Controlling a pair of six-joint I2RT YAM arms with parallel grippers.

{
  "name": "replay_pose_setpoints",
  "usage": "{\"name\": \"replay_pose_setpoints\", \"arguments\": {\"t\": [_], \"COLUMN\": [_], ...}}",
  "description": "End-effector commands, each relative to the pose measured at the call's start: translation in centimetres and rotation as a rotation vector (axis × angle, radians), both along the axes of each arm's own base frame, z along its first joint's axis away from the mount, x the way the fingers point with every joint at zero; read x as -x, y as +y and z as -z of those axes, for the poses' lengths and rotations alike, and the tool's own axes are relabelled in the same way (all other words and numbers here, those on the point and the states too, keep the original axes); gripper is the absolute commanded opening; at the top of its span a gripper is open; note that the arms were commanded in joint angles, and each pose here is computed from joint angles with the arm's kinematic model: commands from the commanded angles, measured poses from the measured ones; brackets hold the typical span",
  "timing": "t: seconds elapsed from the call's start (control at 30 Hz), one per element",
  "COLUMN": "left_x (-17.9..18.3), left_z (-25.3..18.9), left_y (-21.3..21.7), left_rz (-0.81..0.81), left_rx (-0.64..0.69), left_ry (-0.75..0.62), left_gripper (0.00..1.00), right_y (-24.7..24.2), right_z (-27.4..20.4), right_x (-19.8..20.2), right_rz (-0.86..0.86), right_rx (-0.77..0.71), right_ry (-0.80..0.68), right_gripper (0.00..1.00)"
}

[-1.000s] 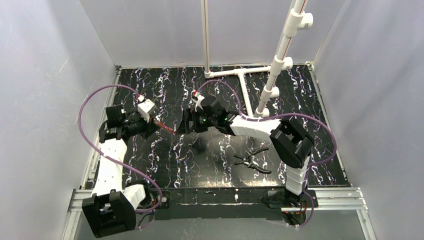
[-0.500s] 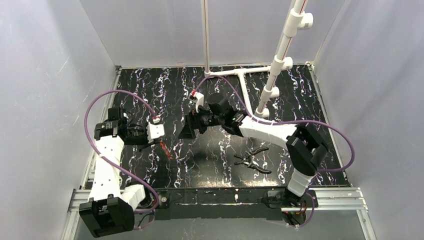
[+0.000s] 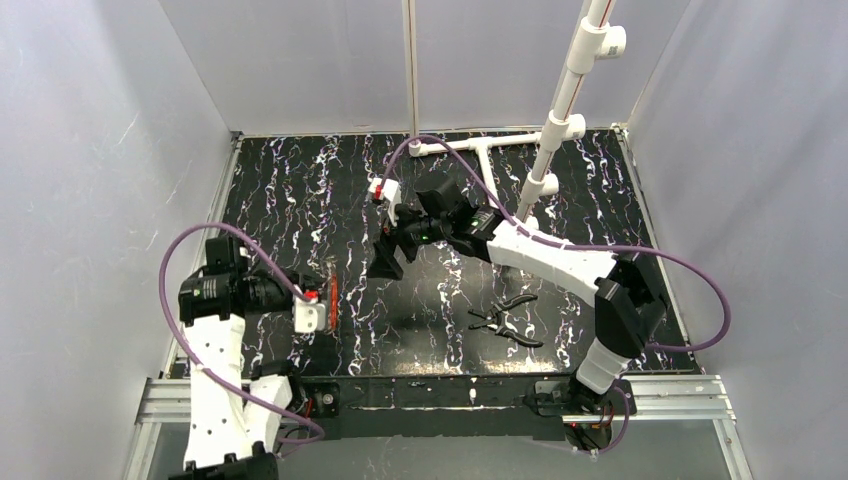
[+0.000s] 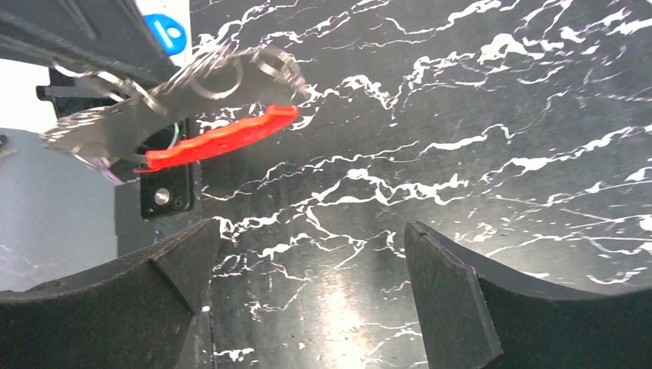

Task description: Remove the keys from the keyring

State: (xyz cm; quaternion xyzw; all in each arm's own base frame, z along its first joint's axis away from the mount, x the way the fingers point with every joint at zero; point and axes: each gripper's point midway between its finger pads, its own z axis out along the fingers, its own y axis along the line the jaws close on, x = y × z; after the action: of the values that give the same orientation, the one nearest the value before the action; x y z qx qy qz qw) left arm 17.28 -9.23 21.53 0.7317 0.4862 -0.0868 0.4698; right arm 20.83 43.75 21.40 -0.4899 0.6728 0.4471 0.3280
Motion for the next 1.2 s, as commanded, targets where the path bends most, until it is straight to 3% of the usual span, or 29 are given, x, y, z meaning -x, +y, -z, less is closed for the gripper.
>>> {"name": "replay_pose_setpoints", "arguments": {"t": [0.0, 0.2, 0.3, 0.43, 0.6, 0.73, 1.0, 1.17], "left_x": [1.2, 0.2, 0.0, -0.7, -0.9, -0.6, -0.5, -0.6], "left_z": [-1.9, -2.5, -2.8, -3.2, -3.8, -4.5, -4.5, -4.4], "left_y": [-2.1, -2.4, -2.3, -2.3, -3.3, -3.8, -4.0, -4.0], "left_rz": [0.185, 0.273, 0.276, 0.261, 0.318, 0.338, 0.34, 0.353], "left_rx": [0.027, -0.042, -0.057, -0.047, -0.007, 0.037, 0.066, 0.056], "left_ry": [-0.233, -0.469, -0.488, -0.536, -0.724, -0.755, -0.744, -0.762], "left_gripper": [0.0, 0.0, 0.0, 0.0, 0.0, 0.0, 0.0, 0.0], "right_y": [-1.2, -2.1, -2.5, -2.8, -2.5, -1.9, 0.9, 2.8], "right_z": [-4.9, -5.8, -6.1, -7.0, -7.9, -8.8, -8.6, -8.0], "right_x": [-1.3, -1.8, -0.3, 1.5, 2.4, 3.3, 6.4, 7.3], "right_rz": [-0.015, -0.024, -0.104, -0.188, -0.246, -0.287, -0.406, -0.428], "right_rx": [-0.025, -0.044, -0.051, -0.09, -0.124, -0.15, -0.134, -0.128], "right_ry": [-0.215, -0.212, -0.211, -0.202, -0.209, -0.217, -0.273, -0.273], "right_gripper": [0.98, 0.98, 0.97, 0.84, 0.65, 0.56, 0.54, 0.6]}}
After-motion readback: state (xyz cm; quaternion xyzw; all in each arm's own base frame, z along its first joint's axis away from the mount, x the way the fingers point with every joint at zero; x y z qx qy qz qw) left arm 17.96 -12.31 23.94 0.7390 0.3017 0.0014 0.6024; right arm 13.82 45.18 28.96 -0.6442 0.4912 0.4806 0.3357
